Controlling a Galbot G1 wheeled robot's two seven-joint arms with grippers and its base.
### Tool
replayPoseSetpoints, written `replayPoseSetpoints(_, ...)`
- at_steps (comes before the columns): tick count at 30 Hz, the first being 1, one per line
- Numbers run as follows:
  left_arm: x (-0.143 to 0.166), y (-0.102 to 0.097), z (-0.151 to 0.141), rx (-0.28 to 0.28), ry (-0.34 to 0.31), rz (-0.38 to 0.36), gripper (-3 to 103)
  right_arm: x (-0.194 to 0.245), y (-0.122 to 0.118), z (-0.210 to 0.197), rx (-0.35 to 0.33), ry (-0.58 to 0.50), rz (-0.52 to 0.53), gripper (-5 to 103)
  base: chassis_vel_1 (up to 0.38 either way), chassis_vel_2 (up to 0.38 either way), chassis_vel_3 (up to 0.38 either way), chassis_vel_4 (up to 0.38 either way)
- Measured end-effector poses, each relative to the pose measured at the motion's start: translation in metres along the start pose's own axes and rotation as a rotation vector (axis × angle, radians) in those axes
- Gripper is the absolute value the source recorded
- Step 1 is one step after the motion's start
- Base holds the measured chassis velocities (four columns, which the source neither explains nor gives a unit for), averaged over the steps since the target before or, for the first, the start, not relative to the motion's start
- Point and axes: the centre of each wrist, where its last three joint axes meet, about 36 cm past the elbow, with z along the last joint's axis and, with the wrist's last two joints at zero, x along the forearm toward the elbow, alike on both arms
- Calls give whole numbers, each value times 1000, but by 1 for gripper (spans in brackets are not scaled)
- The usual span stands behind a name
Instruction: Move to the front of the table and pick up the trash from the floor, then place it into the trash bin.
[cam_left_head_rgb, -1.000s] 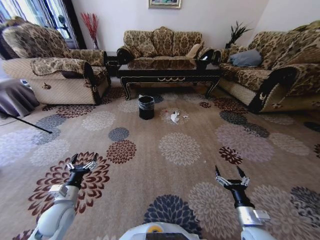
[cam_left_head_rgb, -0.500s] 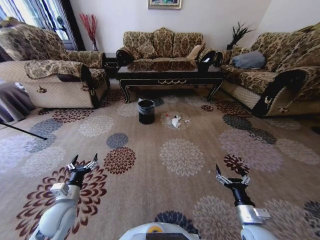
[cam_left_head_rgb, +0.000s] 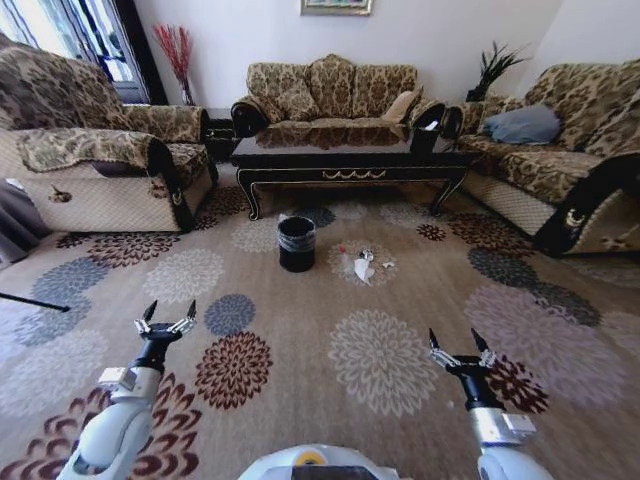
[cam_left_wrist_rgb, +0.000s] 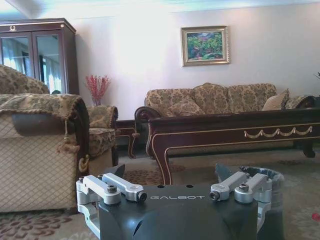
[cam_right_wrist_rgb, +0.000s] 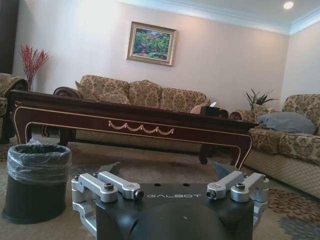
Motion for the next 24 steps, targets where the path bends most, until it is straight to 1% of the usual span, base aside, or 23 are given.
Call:
replayPoseSetpoints(7, -8, 0, -6, 2, -16, 16, 100, 0, 0, -3, 2, -6, -4, 100, -335, 332, 337, -339)
replayPoseSetpoints(20, -13, 3, -12, 18, -11, 21, 100, 3, 2, -7, 6, -7, -3, 100, -346, 365, 362, -357)
replayPoseSetpoints(24, -16, 4, -15, 15, -17, 26, 100, 4, 2, -8, 7, -9, -4, 100, -278, 306, 284, -292)
